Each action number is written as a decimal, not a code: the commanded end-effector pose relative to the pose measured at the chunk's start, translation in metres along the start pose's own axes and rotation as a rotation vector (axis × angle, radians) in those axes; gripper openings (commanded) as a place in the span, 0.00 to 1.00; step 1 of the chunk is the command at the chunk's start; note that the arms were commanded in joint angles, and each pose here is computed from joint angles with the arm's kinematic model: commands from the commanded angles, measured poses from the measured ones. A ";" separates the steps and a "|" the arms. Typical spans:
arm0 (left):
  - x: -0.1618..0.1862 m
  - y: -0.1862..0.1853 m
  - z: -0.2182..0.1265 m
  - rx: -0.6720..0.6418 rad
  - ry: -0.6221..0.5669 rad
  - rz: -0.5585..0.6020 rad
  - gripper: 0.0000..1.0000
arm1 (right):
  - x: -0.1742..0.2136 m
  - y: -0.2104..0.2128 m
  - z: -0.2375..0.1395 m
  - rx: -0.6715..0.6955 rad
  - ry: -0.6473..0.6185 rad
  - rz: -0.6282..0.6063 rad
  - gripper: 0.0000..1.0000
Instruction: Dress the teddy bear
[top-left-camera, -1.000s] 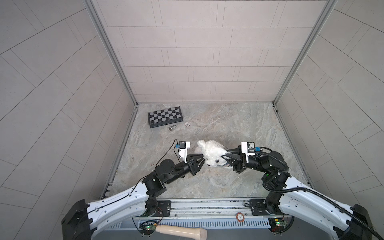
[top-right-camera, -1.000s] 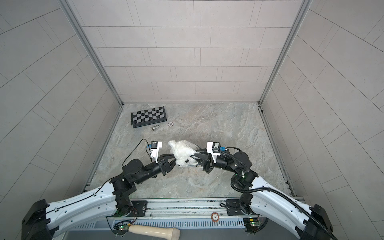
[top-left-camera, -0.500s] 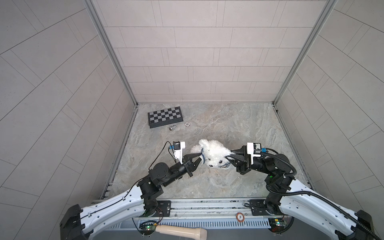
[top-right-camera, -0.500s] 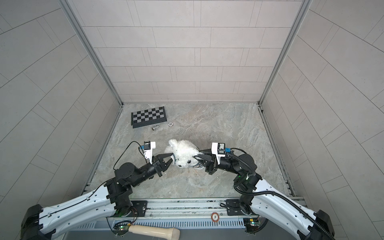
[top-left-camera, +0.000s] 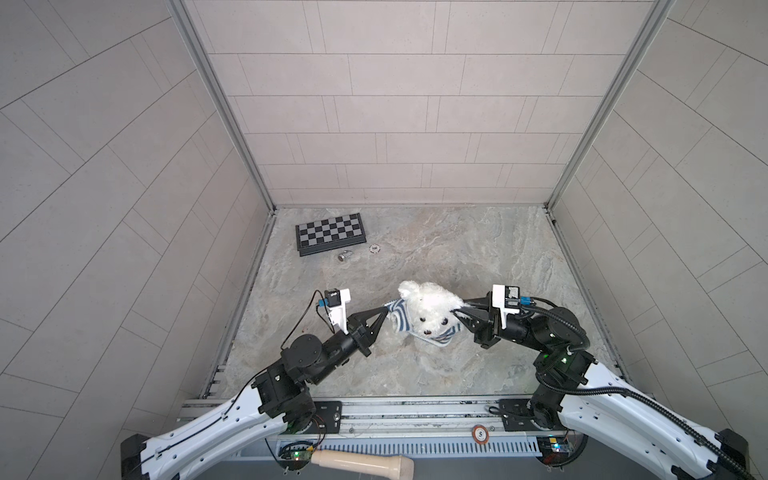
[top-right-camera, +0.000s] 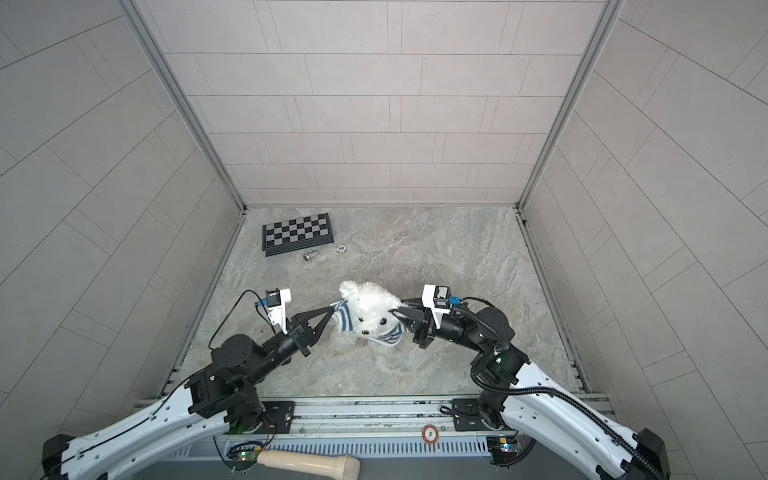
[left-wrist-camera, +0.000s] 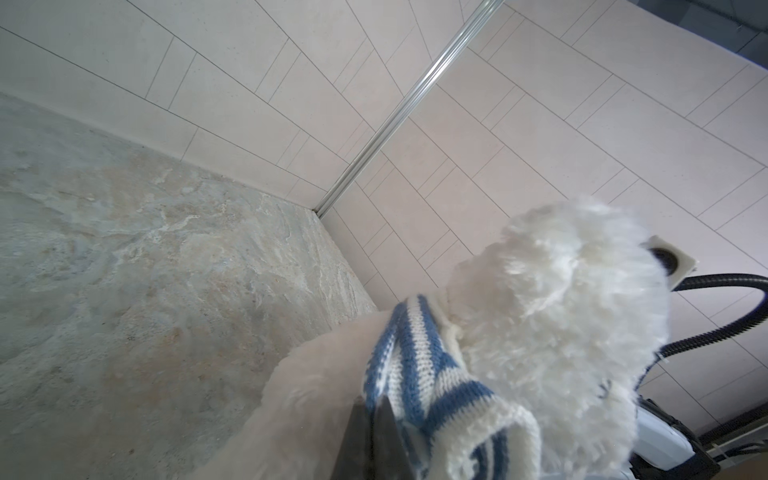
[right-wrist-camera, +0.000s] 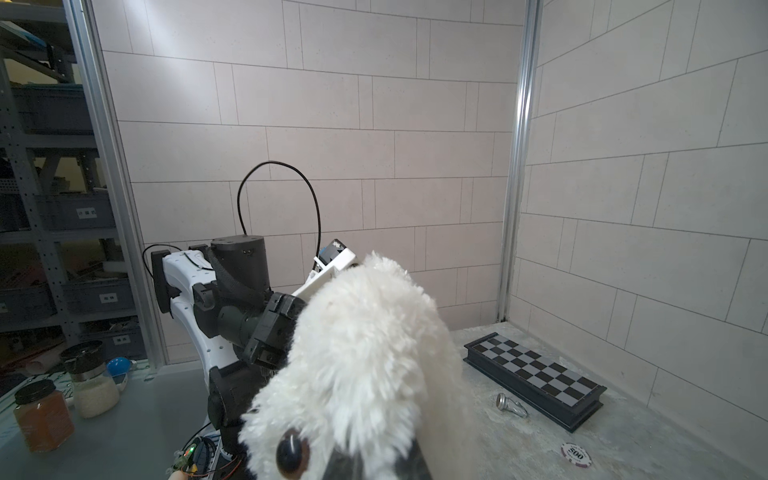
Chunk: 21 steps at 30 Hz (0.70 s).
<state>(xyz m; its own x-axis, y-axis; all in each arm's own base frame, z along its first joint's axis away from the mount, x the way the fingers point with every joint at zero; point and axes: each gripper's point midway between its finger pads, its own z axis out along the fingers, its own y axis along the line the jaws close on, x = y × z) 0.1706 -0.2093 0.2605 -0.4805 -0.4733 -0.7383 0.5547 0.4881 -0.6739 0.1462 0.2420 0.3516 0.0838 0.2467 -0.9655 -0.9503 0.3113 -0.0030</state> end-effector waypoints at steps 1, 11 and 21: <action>-0.002 0.017 -0.005 -0.085 -0.022 0.014 0.00 | -0.023 0.007 -0.005 -0.018 -0.086 -0.067 0.00; 0.014 0.048 -0.017 -0.207 0.021 0.009 0.00 | -0.041 0.013 -0.009 -0.043 -0.164 -0.075 0.00; 0.033 0.072 -0.019 -0.296 0.075 0.028 0.00 | -0.063 0.026 -0.019 -0.081 -0.243 -0.096 0.00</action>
<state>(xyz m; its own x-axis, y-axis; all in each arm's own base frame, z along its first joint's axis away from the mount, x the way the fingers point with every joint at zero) 0.1747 -0.1864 0.2146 -0.5198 -0.4304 -0.7379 0.4229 0.6208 -0.6601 0.1335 0.2362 0.3620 0.1063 0.3110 -0.9444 -0.9612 0.2752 -0.0176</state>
